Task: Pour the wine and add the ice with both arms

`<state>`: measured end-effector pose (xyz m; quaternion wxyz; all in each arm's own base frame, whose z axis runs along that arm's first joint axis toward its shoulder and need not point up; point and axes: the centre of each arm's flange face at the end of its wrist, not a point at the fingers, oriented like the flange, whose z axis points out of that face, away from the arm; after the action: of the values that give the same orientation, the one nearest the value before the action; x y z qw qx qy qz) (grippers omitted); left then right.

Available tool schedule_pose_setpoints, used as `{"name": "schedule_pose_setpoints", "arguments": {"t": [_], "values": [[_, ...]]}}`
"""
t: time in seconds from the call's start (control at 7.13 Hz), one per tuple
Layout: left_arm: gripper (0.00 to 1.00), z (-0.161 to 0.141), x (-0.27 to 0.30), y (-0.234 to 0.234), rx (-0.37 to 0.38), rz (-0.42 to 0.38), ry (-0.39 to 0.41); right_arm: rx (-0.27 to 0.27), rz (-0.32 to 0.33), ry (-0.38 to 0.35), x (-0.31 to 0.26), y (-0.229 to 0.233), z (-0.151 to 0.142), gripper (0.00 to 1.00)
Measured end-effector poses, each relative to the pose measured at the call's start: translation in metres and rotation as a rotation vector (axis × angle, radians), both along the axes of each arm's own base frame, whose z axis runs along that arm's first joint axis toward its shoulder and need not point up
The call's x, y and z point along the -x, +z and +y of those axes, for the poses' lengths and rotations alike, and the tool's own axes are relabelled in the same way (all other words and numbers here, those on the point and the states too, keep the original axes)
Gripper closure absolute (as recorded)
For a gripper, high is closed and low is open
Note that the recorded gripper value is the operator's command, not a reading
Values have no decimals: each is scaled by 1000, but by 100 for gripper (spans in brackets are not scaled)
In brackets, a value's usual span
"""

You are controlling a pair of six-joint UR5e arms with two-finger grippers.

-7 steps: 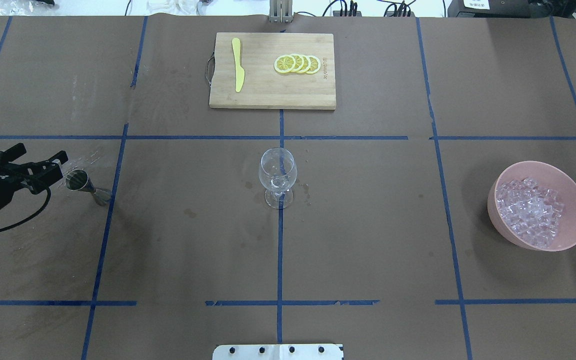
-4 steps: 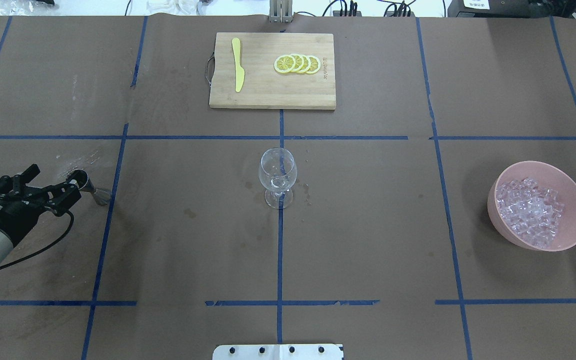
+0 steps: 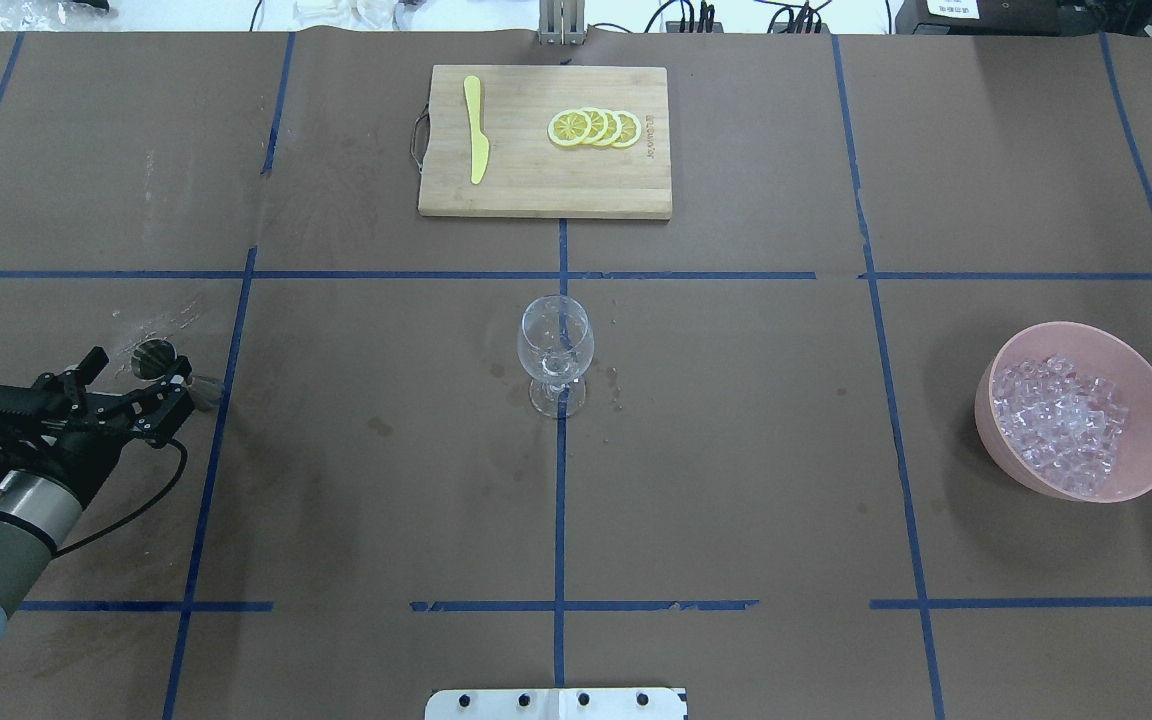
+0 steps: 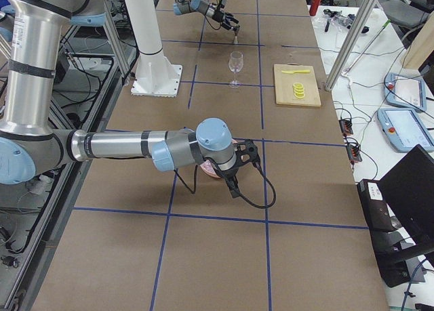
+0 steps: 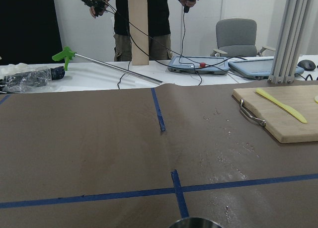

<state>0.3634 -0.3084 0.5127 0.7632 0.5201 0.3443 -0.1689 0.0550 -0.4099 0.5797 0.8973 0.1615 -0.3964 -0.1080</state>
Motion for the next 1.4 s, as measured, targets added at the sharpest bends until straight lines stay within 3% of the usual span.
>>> {"name": "schedule_pose_setpoints", "arguments": {"t": [0.28, 0.56, 1.4], "values": [[15, -1, -24, 7, -4, -11, -7, 1, 0, 0, 0, 0, 0, 0], [40, -3, -43, 12, -4, -16, -7, 2, 1, 0, 0, 1, 0, 0], [41, -3, -39, 20, 7, 10, -16, 0, 1, 0, 0, 0, -1, 0]]}}
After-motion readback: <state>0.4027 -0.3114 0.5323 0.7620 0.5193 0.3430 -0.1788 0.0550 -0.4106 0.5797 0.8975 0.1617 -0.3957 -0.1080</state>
